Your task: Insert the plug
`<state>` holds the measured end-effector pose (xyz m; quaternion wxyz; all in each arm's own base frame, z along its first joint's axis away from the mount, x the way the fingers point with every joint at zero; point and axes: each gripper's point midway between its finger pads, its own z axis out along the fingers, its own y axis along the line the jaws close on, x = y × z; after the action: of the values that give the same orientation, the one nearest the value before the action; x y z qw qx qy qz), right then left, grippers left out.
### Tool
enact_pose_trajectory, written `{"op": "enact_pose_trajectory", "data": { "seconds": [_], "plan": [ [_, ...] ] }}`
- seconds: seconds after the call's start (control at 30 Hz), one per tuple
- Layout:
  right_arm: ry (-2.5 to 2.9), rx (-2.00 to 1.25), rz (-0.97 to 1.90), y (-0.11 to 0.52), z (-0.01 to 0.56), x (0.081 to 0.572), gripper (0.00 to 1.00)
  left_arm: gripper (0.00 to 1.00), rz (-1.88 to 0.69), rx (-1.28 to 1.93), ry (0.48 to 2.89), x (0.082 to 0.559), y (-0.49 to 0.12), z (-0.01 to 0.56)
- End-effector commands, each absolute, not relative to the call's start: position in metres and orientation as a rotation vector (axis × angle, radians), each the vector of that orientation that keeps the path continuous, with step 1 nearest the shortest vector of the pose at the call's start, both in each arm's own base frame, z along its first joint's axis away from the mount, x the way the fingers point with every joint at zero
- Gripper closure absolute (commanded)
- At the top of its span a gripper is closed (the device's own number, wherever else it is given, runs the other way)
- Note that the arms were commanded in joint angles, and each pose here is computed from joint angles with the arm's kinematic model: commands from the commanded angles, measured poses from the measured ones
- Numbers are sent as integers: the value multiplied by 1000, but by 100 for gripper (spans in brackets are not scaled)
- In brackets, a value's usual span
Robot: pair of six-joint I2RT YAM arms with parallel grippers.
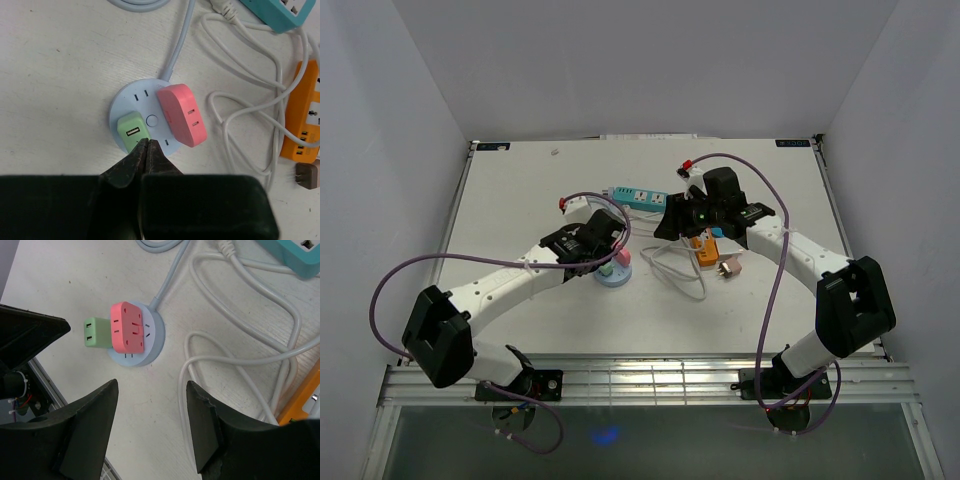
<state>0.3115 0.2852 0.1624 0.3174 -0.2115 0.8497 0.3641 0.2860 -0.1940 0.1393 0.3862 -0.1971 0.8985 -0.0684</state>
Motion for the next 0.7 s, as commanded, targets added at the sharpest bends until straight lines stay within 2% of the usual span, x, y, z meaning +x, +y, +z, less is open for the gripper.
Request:
{"op": "enact_pose_trajectory", "data": {
  "seconds": [0.0, 0.27, 0.5, 0.67],
  "plan": [
    [2178, -584, 963, 292, 179, 319, 37, 89, -204, -471, 2276, 294, -200, 150],
    [2187, -584, 959, 292, 175, 319, 37, 90, -182, -480, 2310, 296, -196, 141],
    [2191, -584, 954, 292, 174, 320, 37, 92, -219, -456, 2259, 299, -195, 172],
    [2193, -582, 959, 293, 173, 320, 37, 92, -230, -446, 2274, 296, -195, 170]
  ]
}}
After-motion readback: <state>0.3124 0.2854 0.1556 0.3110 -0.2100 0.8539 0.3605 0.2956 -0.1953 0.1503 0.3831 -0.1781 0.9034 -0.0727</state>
